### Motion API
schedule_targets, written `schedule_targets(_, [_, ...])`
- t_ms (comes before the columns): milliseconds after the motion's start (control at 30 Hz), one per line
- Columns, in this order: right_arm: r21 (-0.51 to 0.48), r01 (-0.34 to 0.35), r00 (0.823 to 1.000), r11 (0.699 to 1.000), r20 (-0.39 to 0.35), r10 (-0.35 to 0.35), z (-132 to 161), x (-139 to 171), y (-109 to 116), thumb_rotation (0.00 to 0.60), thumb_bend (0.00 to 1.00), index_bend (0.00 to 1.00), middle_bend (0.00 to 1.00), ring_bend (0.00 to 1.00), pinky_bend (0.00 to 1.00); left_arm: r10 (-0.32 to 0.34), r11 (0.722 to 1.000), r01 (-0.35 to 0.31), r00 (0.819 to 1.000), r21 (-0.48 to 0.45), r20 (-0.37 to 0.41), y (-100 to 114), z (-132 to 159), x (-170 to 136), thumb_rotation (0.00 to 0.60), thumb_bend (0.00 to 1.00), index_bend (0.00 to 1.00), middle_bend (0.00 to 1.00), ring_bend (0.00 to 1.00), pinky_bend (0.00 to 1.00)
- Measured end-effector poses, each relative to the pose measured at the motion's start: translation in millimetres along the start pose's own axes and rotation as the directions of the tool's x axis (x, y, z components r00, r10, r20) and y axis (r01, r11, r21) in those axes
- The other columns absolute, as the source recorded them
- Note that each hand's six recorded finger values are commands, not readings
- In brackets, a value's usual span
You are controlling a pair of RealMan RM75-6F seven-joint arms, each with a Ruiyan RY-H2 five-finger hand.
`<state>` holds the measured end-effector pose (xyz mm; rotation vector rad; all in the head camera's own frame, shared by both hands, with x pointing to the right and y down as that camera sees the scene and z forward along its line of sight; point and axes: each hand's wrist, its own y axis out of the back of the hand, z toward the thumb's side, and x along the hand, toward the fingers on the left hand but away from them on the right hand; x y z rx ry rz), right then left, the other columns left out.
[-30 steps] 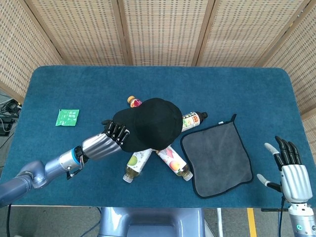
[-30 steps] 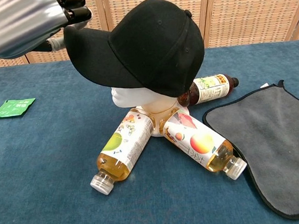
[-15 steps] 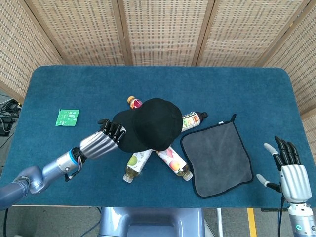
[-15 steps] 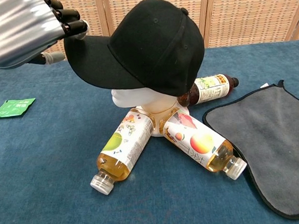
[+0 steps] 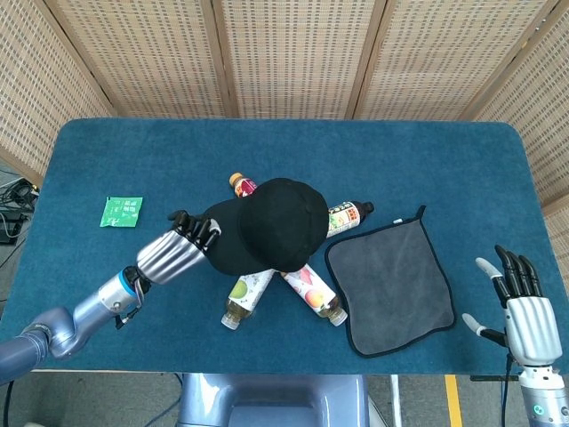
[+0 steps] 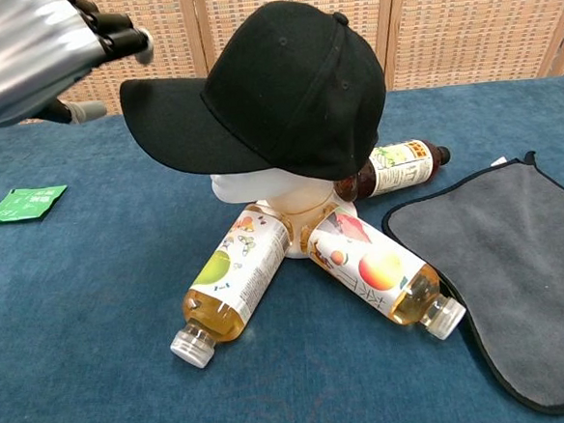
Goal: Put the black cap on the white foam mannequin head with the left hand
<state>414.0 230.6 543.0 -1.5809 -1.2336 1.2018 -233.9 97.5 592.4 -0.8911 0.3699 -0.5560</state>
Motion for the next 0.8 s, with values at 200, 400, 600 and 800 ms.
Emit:
schedule_targets(200, [-0.001, 0.002, 1.0, 1.0, 0.0, -0.002, -0.6, -0.3, 0.3, 0.6, 0.06, 0.19, 0.0, 0.0, 0.0, -0.058, 0.993, 0.037, 0.979, -0.113, -0.196, 5.8, -21.2, -15.3, 0.6, 0.02, 0.08, 0.14, 0.38, 0.35])
schedule_targets(400, [0.01, -0.005, 1.0, 1.0, -0.008, 0.005, 1.8, 0.4, -2.3, 0.6, 0.06, 0.16, 0.0, 0.0, 0.0, -0.159, 0.944, 0.031, 0.916, -0.33, -0.368, 20.1, -32.6, -53.0, 0.6, 0.0, 0.0, 0.0, 0.06, 0.01])
schedule_targets(600, [0.032, -0.031, 1.0, 0.999, -0.005, 0.031, 1.3, 1.7, -5.8, 0.6, 0.05, 0.11, 0.0, 0.0, 0.0, -0.352, 0.83, 0.088, 0.848, -0.55, -0.396, 30.6, -23.4, -97.7, 0.6, 0.0, 0.0, 0.0, 0.0, 0.0])
schedule_targets(800, [0.052, -0.062, 0.998, 0.997, -0.019, 0.063, 6.3, 2.3, -10.0, 0.6, 0.06, 0.1, 0.0, 0.0, 0.0, -0.588, 0.687, 0.225, 0.731, -0.691, -0.346, 37.0, -12.5, -149.7, 0.6, 0.0, 0.0, 0.0, 0.0, 0.0])
